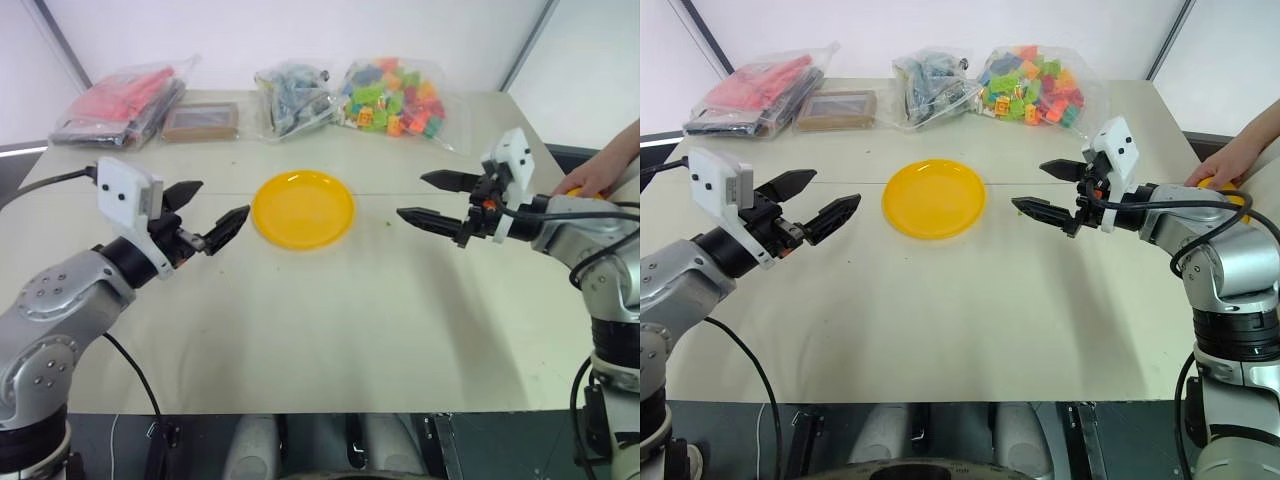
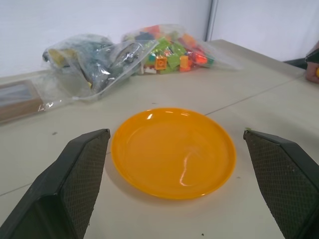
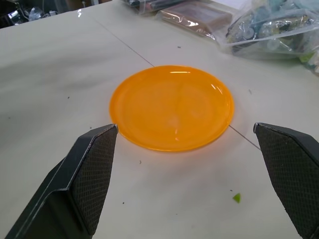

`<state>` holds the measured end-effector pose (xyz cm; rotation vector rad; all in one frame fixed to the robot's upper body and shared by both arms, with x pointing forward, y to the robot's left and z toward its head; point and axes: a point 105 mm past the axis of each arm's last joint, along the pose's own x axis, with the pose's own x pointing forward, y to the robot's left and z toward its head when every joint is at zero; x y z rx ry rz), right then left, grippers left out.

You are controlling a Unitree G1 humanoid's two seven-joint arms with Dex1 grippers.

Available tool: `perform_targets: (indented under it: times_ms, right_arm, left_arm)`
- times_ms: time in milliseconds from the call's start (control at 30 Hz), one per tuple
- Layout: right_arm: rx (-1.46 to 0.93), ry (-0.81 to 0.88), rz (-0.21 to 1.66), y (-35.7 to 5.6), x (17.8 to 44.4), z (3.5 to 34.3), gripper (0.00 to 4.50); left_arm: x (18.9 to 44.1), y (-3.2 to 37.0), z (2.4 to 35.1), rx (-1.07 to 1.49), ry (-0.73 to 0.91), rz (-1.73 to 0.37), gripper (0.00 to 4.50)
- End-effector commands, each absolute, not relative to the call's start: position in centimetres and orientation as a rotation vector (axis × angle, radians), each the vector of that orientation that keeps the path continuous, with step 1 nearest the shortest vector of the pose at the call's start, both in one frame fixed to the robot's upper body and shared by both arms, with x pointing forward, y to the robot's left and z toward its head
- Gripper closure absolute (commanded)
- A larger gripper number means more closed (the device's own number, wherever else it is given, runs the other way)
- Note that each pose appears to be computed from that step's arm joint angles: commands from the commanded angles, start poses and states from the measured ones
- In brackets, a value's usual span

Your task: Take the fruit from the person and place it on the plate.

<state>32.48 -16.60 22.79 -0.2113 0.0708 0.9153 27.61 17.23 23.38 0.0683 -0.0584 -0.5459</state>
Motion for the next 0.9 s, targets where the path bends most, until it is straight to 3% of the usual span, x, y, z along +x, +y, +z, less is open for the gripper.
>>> perform_targets:
  times_ms: [33,733,900]
  right_arm:
    - [-0.232,0.018,0.923,-16.5,32.3,23.9,0.05]
    - [-0.248,0.014,0.915,-17.0,32.2,24.2,0.05]
    - [-0.182,-0.028,0.876,-16.7,32.9,25.6,0.05]
  left_arm:
    - [27.3,17.1,24.5,0.094,-0.106,-0.550,0.00]
    - [27.7,16.7,24.6,0.084,-0.120,-0.568,0.00]
    - [27.9,16.7,24.8,0.081,-0.133,-0.564,0.00]
